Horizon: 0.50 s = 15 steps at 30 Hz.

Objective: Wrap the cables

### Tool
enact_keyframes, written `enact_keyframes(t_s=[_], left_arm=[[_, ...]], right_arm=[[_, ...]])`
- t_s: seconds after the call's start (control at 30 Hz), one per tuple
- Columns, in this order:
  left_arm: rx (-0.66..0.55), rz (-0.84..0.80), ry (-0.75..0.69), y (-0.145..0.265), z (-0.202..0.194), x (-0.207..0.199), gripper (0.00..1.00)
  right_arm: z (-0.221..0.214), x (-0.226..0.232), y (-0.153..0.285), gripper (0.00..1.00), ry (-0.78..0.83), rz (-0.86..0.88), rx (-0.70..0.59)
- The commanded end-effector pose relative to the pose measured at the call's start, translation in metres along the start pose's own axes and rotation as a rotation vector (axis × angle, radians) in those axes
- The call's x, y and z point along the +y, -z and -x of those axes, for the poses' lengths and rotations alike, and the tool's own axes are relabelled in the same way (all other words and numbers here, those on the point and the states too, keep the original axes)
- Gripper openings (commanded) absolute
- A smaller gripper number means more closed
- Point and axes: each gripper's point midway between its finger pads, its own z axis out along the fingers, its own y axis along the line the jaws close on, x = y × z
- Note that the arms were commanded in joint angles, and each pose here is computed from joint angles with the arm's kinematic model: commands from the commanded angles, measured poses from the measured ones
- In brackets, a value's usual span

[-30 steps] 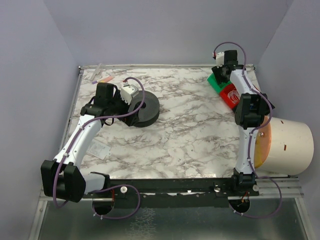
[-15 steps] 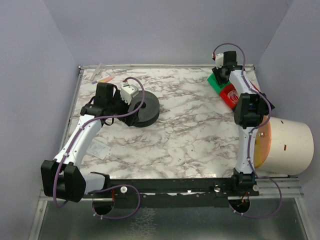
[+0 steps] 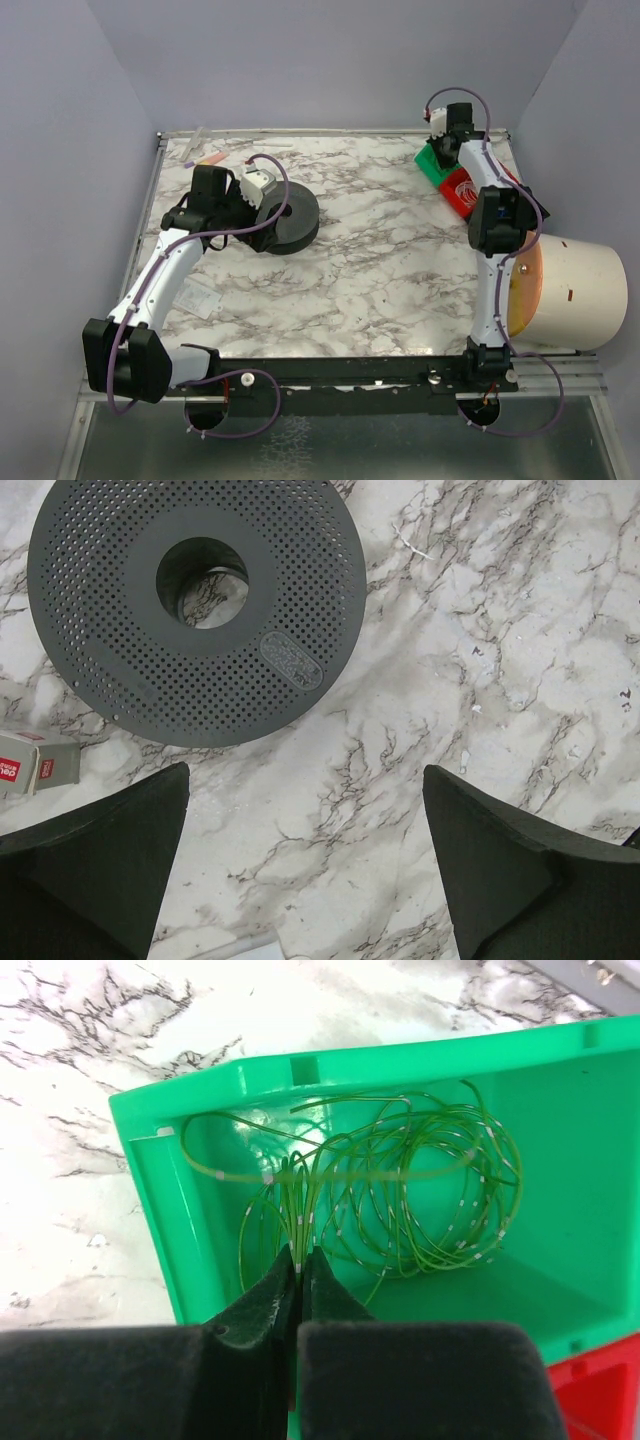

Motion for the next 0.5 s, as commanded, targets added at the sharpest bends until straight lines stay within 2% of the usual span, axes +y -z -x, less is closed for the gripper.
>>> enact_keyframes(t_s=[0.0, 0.1, 0.3, 0.47], left_arm=[[-0.015, -0.033, 0.008, -0.002, 0.001, -0.004, 0.99], [-0.016, -0.033, 0.007, -0.002, 0.001, -0.004, 0.99], [-0.035, 0.004, 0.000, 0.004, 0.009, 0.000, 0.99], [-0.108, 0.112, -0.062, 0.028, 0.043, 0.014, 0.99]], right_arm=[[0.060, -0.027, 0.076, 0.01, -0.020, -0.045, -0.162], [0.087, -0.023, 0.119, 0.01, 0.012, -0.048, -0.243], [0.131, 0.025, 0.201, 0.00, 0.128, -0.006, -0.382], [0.151, 0.074, 0.260, 0.01, 0.171, 0.091, -0.486]])
